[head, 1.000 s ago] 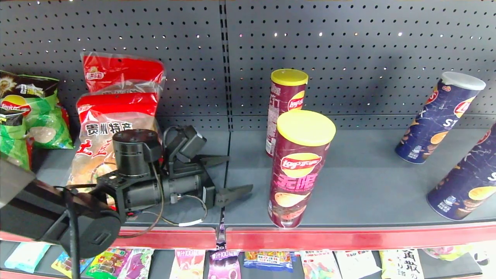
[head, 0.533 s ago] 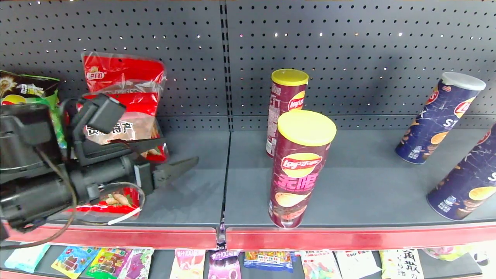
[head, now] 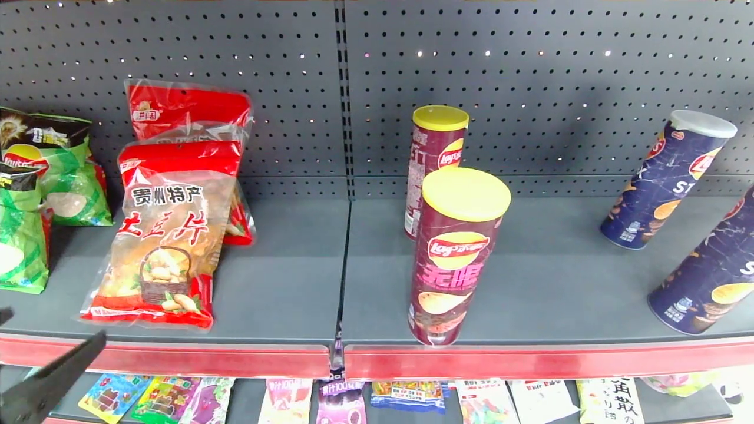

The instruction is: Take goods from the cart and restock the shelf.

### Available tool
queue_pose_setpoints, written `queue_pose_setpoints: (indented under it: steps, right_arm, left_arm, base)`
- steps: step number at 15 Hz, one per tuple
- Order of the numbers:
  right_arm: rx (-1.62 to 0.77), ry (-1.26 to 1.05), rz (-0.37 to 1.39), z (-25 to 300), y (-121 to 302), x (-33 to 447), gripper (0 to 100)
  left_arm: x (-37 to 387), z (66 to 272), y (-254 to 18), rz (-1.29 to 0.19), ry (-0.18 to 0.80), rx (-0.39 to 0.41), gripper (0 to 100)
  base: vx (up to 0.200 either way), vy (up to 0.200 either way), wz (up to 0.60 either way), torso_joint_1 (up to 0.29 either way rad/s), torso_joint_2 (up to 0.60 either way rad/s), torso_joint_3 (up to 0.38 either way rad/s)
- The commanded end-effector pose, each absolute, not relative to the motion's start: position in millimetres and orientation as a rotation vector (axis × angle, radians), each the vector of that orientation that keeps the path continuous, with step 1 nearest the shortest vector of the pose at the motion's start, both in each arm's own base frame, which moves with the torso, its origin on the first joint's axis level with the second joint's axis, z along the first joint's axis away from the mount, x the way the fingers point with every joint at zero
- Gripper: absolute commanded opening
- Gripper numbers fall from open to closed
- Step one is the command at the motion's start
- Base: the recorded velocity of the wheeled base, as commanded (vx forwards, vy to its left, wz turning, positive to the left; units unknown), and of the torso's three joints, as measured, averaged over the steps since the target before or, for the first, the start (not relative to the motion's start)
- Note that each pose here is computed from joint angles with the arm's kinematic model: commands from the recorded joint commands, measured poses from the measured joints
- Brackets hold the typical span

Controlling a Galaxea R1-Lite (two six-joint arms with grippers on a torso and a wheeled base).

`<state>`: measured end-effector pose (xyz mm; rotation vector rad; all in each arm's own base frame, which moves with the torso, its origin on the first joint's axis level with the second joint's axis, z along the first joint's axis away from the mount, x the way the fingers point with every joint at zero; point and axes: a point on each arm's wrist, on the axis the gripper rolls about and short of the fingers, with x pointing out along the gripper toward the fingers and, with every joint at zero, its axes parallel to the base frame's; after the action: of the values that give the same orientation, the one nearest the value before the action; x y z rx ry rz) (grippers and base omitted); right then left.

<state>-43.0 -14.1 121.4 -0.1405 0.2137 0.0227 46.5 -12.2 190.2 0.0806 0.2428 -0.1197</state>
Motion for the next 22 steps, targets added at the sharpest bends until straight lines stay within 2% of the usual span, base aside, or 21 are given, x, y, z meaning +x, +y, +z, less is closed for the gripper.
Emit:
queue_pose_setpoints:
  steps: [1, 2, 3, 5, 6, 7, 8, 9, 11, 12, 13, 15, 16, 17, 18, 22]
  right_arm:
    - [-0.139, 0.213, 0.016, 120, -14, -43, 100]
    - [-0.139, 0.215, 0.007, 121, -14, -43, 100]
    - [-0.137, 0.239, -0.041, 123, -12, -41, 100]
    - [-0.112, 0.312, -0.242, 125, -3, -35, 100]
    - [-0.100, 0.329, -0.283, 122, 0, -34, 100]
    - [-0.088, 0.332, -0.269, 118, 3, -34, 100]
    - [-0.072, 0.278, -0.151, 107, 7, -39, 100]
    - [-0.077, 0.264, -0.082, 103, 8, -37, 100]
    - [-0.082, 0.177, -0.018, 97, 8, -27, 100]
    - [-0.094, 0.081, -0.009, 85, 7, -16, 100]
    - [-0.081, 0.039, -0.003, 85, 6, -15, 100]
    - [-0.076, 0.068, 0.001, 84, 7, -16, 100]
    - [-0.103, 0.065, -0.018, 84, 6, -15, 100]
    - [-0.108, 0.040, -0.053, 84, 5, -14, 100]
    - [-0.095, 0.047, -0.059, 83, 5, -14, 100]
    - [-0.049, 0.046, -0.019, 83, 6, -14, 100]
  left_arm:
    - [-45, 125, 21, -0.013, 0.268, 0.098, 100]
    - [-49, 119, 20, 0.021, 0.283, 0.097, 100]
    - [-49, 110, 20, 0.062, 0.319, 0.063, 100]
    - [-47, 105, 20, 0.129, 0.341, 0.063, 100]
    - [-47, 101, 18, 0.180, 0.355, 0.056, 100]
    - [-47, 100, 16, 0.223, 0.359, 0.041, 100]
    - [-48, 100, 11, 0.327, 0.366, 0.006, 100]
    - [-49, 100, 9, 0.359, 0.361, -0.010, 100]
    - [-51, 98, 6, 0.215, 0.269, -0.036, 100]
    - [-47, 98, 0, -0.016, 0.163, -0.064, 100]
    - [-42, 96, -2, -0.077, 0.125, -0.068, 100]
    - [-34, 87, -2, -0.077, 0.096, -0.062, 100]
    - [-32, 87, -1, -0.032, 0.064, -0.050, 100]
    - [-32, 86, 2, 0.090, 0.063, -0.034, 100]
    - [-31, 85, 3, 0.122, 0.064, -0.028, 100]
    - [-31, 85, 0, 0.018, 0.066, -0.027, 100]
  base:
    - [0.000, 0.000, 0.00, 0.000, 0.00, 0.000]
    - [0.000, 0.000, 0.00, 0.000, 0.00, 0.000]
    - [0.000, 0.000, 0.00, 0.000, 0.00, 0.000]
    - [0.000, 0.000, 0.00, 0.000, 0.00, 0.000]
    - [0.000, 0.000, 0.00, 0.000, 0.00, 0.000]
    - [0.000, 0.000, 0.00, 0.000, 0.00, 0.000]
    - [0.000, 0.000, 0.00, 0.000, 0.00, 0.000]
    - [0.000, 0.000, 0.00, 0.000, 0.00, 0.000]
    - [0.000, 0.000, 0.00, 0.000, 0.00, 0.000]
    - [0.000, 0.000, 0.00, 0.000, 0.00, 0.000]
    - [0.000, 0.000, 0.00, 0.000, 0.00, 0.000]
    - [0.000, 0.000, 0.00, 0.000, 0.00, 0.000]
    - [0.000, 0.000, 0.00, 0.000, 0.00, 0.000]
    - [0.000, 0.000, 0.00, 0.000, 0.00, 0.000]
    - [0.000, 0.000, 0.00, 0.000, 0.00, 0.000]
    - [0.000, 0.000, 0.00, 0.000, 0.00, 0.000]
